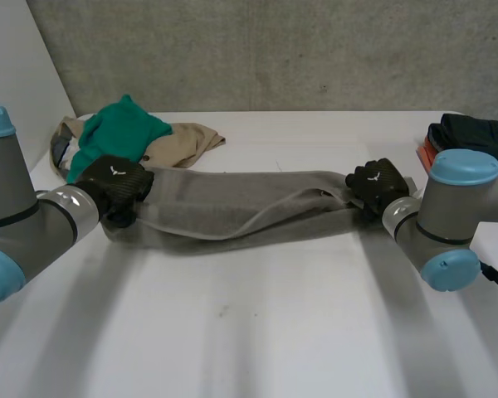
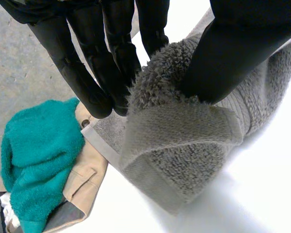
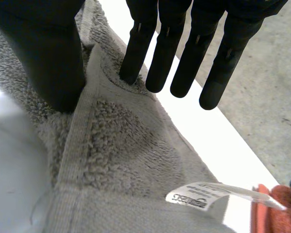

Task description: Fold the laundry.

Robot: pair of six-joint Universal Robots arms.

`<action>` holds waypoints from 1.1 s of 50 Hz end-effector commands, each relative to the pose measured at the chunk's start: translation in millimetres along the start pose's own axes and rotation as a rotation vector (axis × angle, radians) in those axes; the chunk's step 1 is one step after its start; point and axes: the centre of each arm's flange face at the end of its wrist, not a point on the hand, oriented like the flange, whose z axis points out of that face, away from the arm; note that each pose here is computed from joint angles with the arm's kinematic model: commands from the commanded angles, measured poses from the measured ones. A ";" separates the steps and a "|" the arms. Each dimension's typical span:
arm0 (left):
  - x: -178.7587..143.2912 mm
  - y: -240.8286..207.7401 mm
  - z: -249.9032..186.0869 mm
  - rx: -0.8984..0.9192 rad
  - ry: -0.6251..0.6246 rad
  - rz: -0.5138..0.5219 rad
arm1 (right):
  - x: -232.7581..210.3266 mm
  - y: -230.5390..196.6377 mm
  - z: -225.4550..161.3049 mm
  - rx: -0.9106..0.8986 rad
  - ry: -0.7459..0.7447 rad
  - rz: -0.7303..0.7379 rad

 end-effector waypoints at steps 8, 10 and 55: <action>4.0 13.3 7.5 -0.043 0.014 0.035 | 36.2 -3.5 -1.9 -0.039 0.038 0.064; 4.2 16.5 11.1 -0.052 0.014 0.046 | 38.6 -2.0 0.2 -0.049 0.018 0.068; -72.0 -112.3 66.0 0.591 -0.445 -0.100 | 178.0 -97.8 18.8 0.553 0.319 0.241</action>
